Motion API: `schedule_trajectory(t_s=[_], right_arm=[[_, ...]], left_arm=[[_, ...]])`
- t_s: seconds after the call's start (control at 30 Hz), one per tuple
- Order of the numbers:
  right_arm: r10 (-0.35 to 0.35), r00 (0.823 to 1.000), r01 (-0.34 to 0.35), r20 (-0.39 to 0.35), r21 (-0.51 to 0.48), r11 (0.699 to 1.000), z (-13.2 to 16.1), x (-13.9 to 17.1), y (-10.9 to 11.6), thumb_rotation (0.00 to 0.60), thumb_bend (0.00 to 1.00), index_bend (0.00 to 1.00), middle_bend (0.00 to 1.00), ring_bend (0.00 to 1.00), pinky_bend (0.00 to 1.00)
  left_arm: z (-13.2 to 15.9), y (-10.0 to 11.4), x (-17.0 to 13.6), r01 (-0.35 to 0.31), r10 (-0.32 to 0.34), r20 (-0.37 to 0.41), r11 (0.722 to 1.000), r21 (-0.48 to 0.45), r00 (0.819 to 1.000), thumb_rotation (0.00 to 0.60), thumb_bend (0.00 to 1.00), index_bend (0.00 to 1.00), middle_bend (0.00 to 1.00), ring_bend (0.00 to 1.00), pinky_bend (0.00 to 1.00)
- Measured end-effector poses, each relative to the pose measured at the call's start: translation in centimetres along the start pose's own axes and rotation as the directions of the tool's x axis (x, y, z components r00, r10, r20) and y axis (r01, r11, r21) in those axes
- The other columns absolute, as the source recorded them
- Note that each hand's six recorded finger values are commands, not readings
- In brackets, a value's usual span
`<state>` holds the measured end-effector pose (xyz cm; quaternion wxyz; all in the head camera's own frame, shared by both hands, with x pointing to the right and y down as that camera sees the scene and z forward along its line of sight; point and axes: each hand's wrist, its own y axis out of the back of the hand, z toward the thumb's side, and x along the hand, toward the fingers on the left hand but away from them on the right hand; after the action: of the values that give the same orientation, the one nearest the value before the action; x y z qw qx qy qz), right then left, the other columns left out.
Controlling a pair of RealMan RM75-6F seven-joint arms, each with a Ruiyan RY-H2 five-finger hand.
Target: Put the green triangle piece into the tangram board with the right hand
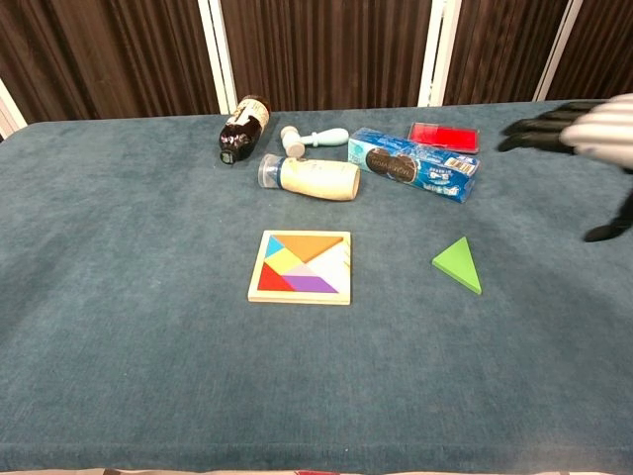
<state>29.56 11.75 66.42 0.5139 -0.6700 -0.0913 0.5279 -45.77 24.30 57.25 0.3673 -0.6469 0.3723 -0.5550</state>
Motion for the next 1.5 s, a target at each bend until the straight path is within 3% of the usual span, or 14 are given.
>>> schedule_trajectory(t_s=[0.3,0.57,1.07,1.5], right_arm=[[0.035,0.994,-0.024,-0.104,0.107,0.994,4.8,-3.7,-1.1,0.600,0.29,0.34,0.00,0.00,0.00],[0.064,0.989,-0.047,-0.134,0.129,0.990,6.8,-5.5,-2.5,0.600,0.37,0.38,0.00,0.00,0.00],[0.085,0.989,-0.068,-0.123,0.136,0.988,7.4,-6.7,-3.3,0.600,0.40,0.44,0.00,0.00,0.00],[0.099,0.990,-0.086,-0.099,0.136,0.987,7.1,-6.8,-3.7,0.600,0.45,0.57,0.00,0.00,0.00]], left_arm=[[-0.2,0.2,0.5,0.012,-0.012,-0.010,1.000,-0.013,1.000,0.600,0.43,0.00,0.00,0.00,0.07],[-0.2,0.4,0.5,0.012,-0.012,-0.010,1.000,-0.019,1.000,0.600,0.43,0.00,0.00,0.00,0.07],[-0.7,1.1,0.4,-0.009,0.008,-0.027,1.000,-0.027,1.000,0.600,0.43,0.00,0.00,0.00,0.07],[-0.4,1.1,0.1,-0.008,0.007,-0.018,1.000,-0.019,1.000,0.600,0.43,0.00,0.00,0.00,0.07]])
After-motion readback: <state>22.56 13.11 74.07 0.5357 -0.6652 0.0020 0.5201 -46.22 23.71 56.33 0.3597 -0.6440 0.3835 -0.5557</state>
